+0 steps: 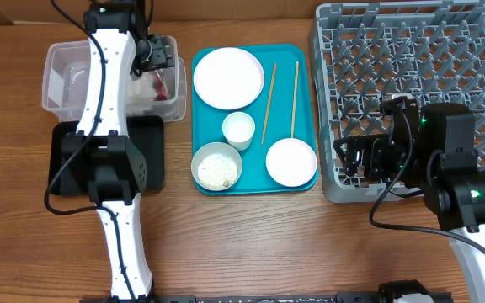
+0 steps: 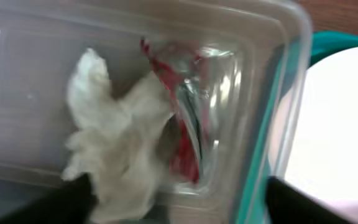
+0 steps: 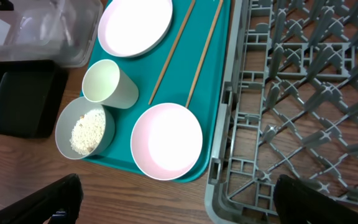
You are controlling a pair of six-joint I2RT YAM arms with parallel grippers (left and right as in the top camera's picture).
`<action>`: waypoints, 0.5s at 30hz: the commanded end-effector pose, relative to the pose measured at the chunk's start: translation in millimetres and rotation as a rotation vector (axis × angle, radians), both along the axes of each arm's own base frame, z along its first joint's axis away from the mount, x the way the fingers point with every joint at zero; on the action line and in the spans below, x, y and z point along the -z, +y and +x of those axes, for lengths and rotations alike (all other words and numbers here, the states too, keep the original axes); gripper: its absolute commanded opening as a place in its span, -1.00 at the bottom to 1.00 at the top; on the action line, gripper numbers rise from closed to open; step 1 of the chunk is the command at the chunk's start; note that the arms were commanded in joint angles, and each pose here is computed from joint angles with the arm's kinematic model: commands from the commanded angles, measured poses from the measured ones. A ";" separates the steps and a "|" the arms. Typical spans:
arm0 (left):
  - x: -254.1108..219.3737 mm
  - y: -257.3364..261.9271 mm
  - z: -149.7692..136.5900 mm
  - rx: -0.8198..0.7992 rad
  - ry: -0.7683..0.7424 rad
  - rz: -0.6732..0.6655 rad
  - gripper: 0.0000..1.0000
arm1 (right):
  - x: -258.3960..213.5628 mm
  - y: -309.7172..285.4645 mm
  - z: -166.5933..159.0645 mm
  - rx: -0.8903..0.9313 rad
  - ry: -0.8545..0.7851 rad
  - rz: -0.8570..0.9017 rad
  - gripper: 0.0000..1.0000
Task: Sort waste into correct bins and load items into the dishwasher
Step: 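Carry the trash with the left gripper into the clear plastic bin and release, then move the left gripper to the white cup and grasp it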
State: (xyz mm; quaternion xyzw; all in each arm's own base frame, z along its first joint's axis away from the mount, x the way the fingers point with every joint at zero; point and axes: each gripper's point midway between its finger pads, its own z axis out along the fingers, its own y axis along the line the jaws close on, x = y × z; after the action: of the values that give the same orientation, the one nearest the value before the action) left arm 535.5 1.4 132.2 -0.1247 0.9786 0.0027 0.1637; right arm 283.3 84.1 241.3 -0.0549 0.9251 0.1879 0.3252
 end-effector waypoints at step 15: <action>-153.7 -64.1 -61.2 0.250 -0.169 -0.155 0.86 | -11.3 0.4 8.5 0.004 -0.049 0.012 1.00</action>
State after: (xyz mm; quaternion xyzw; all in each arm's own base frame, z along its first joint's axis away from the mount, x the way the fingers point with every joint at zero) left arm 492.9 -30.4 233.3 -0.0656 0.9786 -0.0601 0.1854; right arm 289.3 84.6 246.7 -0.0575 0.9191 0.1885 0.3411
